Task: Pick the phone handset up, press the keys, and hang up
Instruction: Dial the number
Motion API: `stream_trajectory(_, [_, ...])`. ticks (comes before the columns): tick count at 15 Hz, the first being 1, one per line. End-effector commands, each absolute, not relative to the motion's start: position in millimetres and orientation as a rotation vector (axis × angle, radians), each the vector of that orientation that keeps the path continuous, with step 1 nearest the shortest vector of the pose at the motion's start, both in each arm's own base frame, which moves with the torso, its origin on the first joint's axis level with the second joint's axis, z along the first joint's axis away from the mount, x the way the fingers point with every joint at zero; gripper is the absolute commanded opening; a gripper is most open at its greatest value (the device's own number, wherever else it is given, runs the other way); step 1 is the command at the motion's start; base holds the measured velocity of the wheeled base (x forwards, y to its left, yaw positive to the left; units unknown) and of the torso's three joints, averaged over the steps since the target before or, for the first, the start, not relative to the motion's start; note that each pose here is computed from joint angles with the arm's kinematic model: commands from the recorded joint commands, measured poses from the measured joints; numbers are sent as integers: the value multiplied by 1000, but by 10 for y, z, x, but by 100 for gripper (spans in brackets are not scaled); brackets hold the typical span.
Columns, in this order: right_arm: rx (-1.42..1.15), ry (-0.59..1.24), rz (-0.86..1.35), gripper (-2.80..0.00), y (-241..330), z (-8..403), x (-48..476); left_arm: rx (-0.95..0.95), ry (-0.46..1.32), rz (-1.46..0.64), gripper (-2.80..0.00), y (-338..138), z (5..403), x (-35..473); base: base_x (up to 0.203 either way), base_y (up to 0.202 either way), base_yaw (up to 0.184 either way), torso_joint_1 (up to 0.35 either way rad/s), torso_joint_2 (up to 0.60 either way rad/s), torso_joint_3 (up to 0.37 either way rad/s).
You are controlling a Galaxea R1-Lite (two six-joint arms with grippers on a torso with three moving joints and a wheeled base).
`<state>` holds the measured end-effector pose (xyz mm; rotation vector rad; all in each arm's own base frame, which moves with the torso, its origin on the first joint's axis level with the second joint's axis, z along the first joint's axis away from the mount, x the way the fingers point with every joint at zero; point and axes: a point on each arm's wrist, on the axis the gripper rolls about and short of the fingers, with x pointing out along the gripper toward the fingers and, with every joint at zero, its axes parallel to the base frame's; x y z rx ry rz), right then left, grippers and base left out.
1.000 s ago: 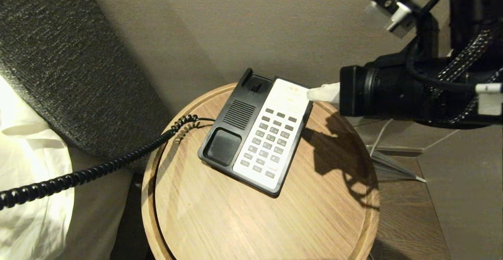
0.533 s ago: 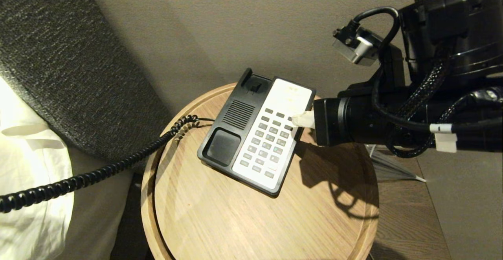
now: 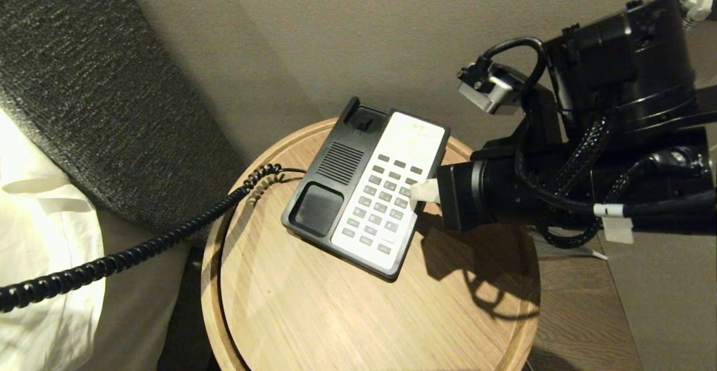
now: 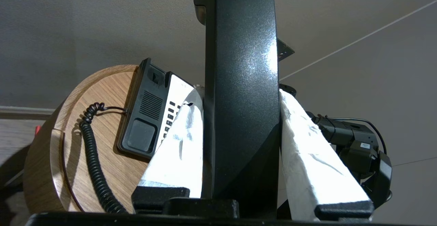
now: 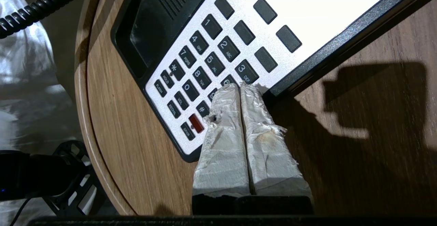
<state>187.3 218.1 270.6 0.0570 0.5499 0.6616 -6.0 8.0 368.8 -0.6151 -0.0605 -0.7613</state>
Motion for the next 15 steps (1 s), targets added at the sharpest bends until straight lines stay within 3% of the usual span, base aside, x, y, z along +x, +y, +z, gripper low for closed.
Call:
stream_trajectory(1, [48, 564, 657, -280, 2224, 2655, 1906, -619, -60, -762, -280, 85, 3687, -65, 0, 0, 0, 0, 0, 0])
stream_trajectory(15, [46, 572, 654, -280, 2270, 2624, 1950, -631, -71, -765, -280, 109, 3691, -90, 0, 0, 0, 0, 0, 0])
